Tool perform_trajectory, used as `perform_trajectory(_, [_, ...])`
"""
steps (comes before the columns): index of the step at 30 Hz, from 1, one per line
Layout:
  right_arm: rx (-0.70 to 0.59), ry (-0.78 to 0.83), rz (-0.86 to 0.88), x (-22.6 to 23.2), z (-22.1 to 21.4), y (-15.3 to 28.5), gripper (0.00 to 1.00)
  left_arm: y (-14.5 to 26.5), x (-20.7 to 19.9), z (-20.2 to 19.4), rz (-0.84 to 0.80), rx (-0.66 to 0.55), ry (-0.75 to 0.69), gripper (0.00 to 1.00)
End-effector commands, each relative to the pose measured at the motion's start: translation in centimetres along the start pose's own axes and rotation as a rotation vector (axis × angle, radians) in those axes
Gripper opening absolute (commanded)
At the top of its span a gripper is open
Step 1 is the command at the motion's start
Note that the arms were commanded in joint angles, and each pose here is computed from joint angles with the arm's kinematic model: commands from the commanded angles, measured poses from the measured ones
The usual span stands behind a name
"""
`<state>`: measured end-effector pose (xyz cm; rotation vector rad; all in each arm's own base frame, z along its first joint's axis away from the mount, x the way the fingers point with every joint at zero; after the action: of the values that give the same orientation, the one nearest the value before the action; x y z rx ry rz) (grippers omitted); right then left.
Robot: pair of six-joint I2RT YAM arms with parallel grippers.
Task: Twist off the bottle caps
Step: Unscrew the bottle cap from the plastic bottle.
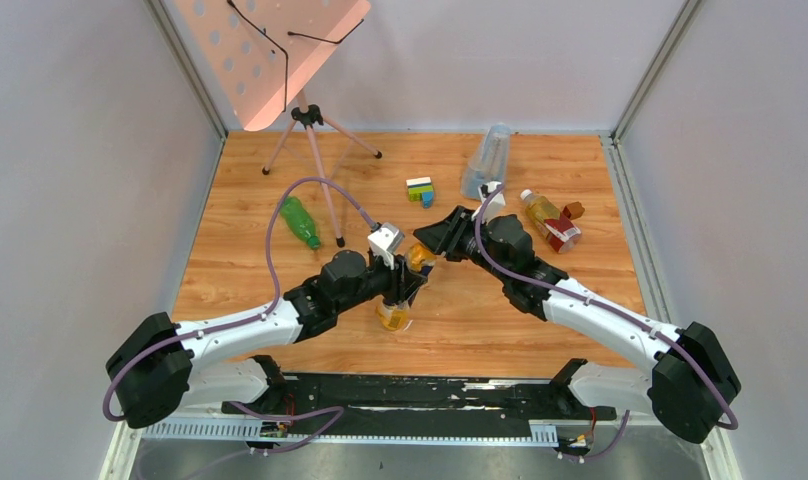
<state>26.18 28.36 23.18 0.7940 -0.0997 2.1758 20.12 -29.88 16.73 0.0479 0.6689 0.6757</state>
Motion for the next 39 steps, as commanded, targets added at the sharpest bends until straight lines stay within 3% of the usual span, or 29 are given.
perform_trajectory(1, [-0.063, -0.015, 0.062, 1.7, 1.6, 0.2, 0.00, -0.2, -2.1, 3.1, -0.063, -0.114, 0.014, 0.00])
perform_trajectory(11, [-0.097, -0.025, 0.227, 3.0, 2.5, 1.6, 0.00, 0.4, -3.9, 3.4, -0.206, -0.106, 0.033, 0.00])
perform_trajectory(14, [-0.118, -0.022, 0.299, 3.0, 3.3, 2.4, 0.00, 0.9, -5.0, 3.5, -0.316, -0.091, 0.065, 0.00])
perform_trajectory(23, [-0.167, -0.010, 0.630, 5.3, 4.9, 6.7, 0.00, 2.1, -6.6, 4.3, -0.535, -0.128, 0.127, 0.00])
perform_trajectory(32, [-0.201, 0.115, 0.943, 8.2, 4.4, 10.3, 0.00, 3.8, -8.6, 5.0, -0.783, -0.191, 0.144, 0.00])
perform_trajectory(36, [-0.241, 0.087, 0.898, 7.6, 4.6, 9.9, 0.00, 3.7, -8.6, 4.6, -0.817, -0.176, 0.156, 0.00])
perform_trajectory(37, [-0.243, 0.084, 0.854, 7.2, 4.7, 9.4, 0.05, 3.6, -8.4, 4.4, -0.803, -0.177, 0.161, 0.00])
perform_trajectory(39, [-0.241, 0.059, 0.730, 6.2, 5.1, 8.5, 0.40, 3.1, -7.7, 4.2, -0.751, -0.175, 0.166, 0.00])
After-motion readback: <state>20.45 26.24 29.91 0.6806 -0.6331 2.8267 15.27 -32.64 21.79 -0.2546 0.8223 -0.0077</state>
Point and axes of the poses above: each gripper's point midway between its finger pads, its own y axis back along the fingers, its own x axis along the line the jaws close on, z = x × y, the point moved 2 cm from there along y, back along the fingers, and after that the axes turned 14 degrees about y, right-handed, at the moved point
